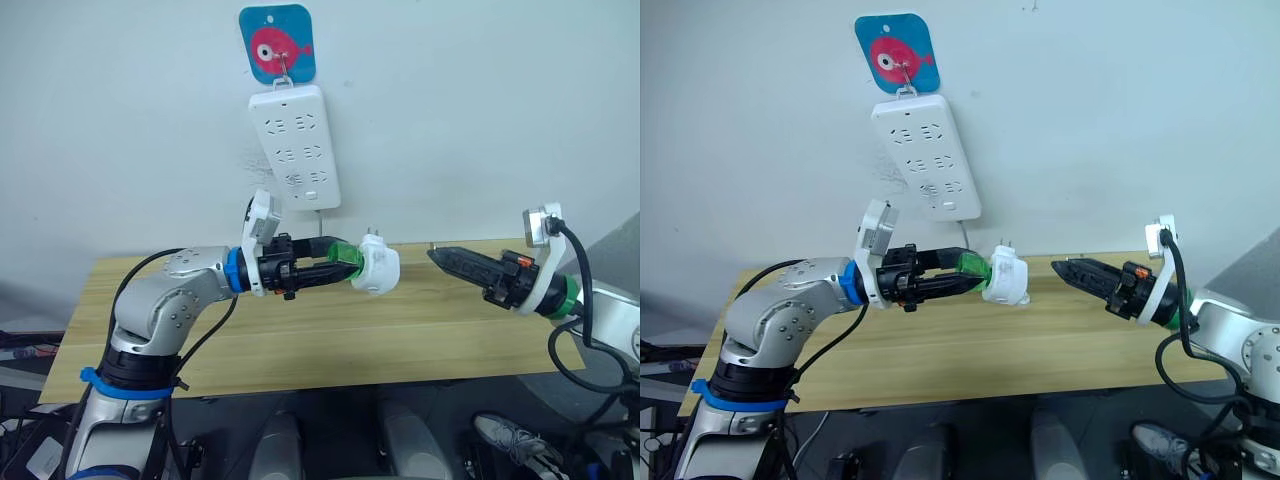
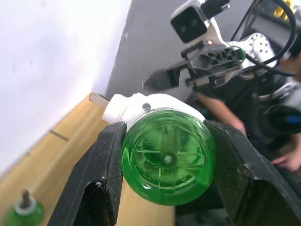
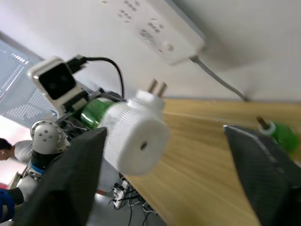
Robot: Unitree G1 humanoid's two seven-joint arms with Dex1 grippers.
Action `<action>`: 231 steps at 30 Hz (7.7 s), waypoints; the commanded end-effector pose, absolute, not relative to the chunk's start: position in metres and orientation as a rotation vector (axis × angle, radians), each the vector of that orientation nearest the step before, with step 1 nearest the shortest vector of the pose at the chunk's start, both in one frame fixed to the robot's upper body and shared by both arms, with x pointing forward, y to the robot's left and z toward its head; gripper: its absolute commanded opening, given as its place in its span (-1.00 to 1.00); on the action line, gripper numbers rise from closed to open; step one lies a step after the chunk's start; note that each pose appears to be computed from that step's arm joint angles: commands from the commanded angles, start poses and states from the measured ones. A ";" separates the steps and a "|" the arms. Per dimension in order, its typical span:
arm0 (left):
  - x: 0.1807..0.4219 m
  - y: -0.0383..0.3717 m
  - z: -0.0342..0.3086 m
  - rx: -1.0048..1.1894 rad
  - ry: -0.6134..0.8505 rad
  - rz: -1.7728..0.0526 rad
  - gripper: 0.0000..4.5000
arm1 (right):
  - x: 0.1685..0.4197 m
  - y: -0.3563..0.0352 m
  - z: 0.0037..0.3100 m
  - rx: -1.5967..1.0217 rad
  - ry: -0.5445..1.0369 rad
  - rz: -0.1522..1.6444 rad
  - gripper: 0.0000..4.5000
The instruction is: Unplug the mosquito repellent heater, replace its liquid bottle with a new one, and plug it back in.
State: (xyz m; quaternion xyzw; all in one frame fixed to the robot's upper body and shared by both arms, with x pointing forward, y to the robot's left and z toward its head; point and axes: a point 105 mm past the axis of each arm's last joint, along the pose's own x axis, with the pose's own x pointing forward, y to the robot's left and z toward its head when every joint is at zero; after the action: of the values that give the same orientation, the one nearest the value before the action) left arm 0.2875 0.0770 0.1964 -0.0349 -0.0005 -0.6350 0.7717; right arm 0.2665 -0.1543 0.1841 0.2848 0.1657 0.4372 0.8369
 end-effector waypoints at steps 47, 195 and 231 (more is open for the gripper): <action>0.286 0.074 0.204 0.064 -0.078 -1.438 0.34 | 0.252 -0.089 0.212 1.042 0.322 1.174 0.39; 0.303 0.024 0.195 -0.167 -0.315 -1.132 0.02 | 0.275 -0.119 0.216 0.974 0.031 0.485 1.00; 0.296 0.019 0.198 -0.120 -0.371 -1.140 0.02 | 0.281 -0.084 0.230 1.244 0.068 0.624 0.84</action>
State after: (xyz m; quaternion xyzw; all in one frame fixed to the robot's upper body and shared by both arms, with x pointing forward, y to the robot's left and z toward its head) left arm 0.3027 0.0213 0.1893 -0.0653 -0.1529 -0.5305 0.8312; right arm 0.2868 -0.0845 0.2164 0.5610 0.0532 0.2647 0.7826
